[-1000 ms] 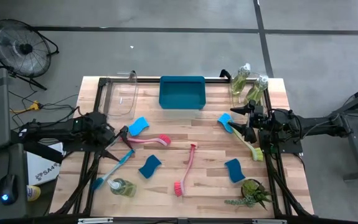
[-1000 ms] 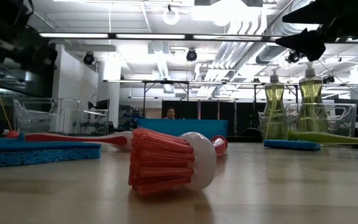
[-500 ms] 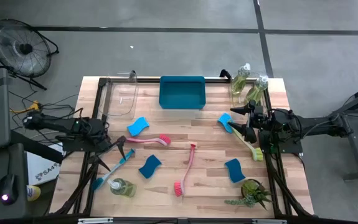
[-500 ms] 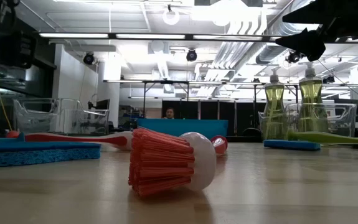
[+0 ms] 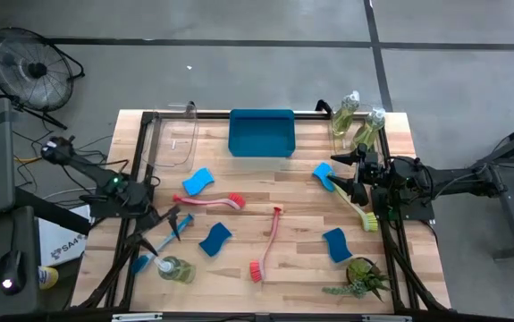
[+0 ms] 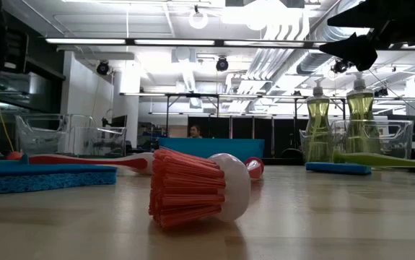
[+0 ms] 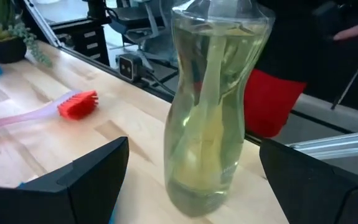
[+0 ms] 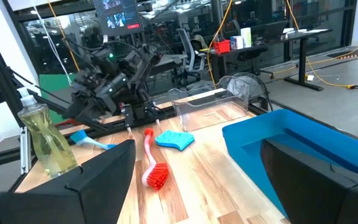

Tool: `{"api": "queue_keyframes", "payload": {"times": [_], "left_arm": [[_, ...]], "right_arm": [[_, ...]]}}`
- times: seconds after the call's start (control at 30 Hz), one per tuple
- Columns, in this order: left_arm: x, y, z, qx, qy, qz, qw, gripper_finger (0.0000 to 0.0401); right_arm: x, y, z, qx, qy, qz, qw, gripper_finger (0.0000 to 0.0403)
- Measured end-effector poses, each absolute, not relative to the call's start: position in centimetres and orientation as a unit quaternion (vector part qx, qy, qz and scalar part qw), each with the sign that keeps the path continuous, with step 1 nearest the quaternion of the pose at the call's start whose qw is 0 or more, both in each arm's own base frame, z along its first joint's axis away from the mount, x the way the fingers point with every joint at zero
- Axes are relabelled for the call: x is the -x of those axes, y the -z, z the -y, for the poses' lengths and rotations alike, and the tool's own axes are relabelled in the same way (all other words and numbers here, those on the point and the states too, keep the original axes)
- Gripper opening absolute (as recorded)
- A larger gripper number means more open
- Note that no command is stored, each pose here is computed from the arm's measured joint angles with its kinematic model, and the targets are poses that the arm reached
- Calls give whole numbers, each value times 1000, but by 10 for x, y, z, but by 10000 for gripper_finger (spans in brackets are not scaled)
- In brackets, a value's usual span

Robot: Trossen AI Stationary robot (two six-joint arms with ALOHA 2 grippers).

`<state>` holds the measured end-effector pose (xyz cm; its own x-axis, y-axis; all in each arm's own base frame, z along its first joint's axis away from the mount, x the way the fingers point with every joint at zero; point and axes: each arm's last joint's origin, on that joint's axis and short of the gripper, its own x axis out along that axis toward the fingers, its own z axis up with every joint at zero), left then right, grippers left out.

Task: Pick & Place Kitchen Sink Supplies
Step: Put the green dish soap into the right transparent bin

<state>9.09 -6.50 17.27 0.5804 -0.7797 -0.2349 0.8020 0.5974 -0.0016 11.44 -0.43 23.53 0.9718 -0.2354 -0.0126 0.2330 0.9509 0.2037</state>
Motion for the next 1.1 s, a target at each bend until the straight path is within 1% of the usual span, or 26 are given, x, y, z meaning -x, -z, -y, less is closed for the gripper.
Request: {"api": "queue_keyframes", "payload": {"times": [0.23,0.4,0.67,0.77,0.93,1.1], "left_arm": [[-98,-171,80,-54,435,-115,892,356],[-104,-172,91,-34,424,-109,898,356],[-107,-170,110,5,452,-122,884,356],[-111,-176,117,-4,441,-114,890,356],[-122,-182,125,-52,411,-111,903,356],[-132,-177,135,-64,418,-146,894,356]], "right_arm": [[-114,-235,4,-102,119,6,988,339],[-114,-235,4,-102,118,6,988,339],[-114,-235,4,-102,118,6,988,339],[-114,-235,4,-102,118,6,988,339],[-114,-235,4,-102,119,6,988,339],[-114,-235,4,-102,119,6,988,339]]}}
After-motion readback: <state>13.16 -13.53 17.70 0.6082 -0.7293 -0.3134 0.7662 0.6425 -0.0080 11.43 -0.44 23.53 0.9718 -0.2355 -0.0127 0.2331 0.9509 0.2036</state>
